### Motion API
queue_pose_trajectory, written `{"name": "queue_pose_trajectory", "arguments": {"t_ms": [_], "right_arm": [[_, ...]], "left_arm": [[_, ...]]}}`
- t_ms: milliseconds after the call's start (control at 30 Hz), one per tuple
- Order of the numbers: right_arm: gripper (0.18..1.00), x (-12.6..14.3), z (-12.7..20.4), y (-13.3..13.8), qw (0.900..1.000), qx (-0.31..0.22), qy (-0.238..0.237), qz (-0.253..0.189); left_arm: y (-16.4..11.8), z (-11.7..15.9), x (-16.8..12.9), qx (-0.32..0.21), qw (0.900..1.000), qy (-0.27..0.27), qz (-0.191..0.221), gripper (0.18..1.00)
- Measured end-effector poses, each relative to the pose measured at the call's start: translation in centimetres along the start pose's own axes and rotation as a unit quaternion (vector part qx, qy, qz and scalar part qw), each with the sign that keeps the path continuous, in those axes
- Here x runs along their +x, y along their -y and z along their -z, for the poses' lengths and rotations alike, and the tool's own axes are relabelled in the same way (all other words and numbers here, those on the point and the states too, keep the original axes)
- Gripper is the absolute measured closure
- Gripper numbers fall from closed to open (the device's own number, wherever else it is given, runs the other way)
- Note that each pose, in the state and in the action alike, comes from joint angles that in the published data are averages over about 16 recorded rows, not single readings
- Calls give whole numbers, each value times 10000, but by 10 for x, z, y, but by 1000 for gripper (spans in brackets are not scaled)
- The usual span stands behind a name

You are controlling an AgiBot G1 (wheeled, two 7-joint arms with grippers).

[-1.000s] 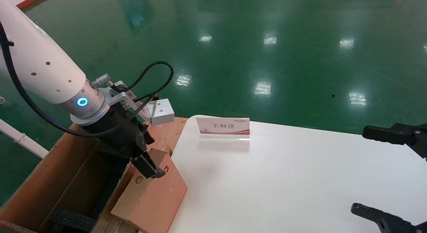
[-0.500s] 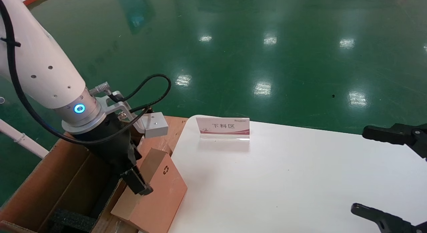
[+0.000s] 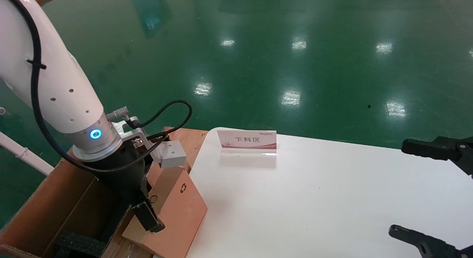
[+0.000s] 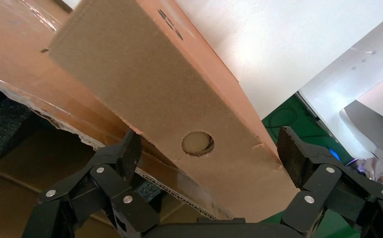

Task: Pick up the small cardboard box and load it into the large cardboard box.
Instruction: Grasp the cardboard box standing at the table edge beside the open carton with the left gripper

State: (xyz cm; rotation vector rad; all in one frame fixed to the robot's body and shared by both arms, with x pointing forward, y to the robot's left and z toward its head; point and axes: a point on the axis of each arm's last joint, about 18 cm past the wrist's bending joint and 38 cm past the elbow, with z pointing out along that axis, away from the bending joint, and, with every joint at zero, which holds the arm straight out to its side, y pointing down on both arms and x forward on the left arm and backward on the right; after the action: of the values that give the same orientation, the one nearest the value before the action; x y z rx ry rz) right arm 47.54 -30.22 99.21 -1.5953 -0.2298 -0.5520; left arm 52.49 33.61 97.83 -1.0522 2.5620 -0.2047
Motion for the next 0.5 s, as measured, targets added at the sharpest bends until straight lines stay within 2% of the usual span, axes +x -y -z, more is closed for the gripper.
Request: {"name": "queue_pose_trajectory", "arguments": {"t_ms": [500], "right_arm": [[178,0,0,0,10000,0,-3,-1]], "left_arm": [[-1,-9,-1,-85,9999,22,56,184]]}}
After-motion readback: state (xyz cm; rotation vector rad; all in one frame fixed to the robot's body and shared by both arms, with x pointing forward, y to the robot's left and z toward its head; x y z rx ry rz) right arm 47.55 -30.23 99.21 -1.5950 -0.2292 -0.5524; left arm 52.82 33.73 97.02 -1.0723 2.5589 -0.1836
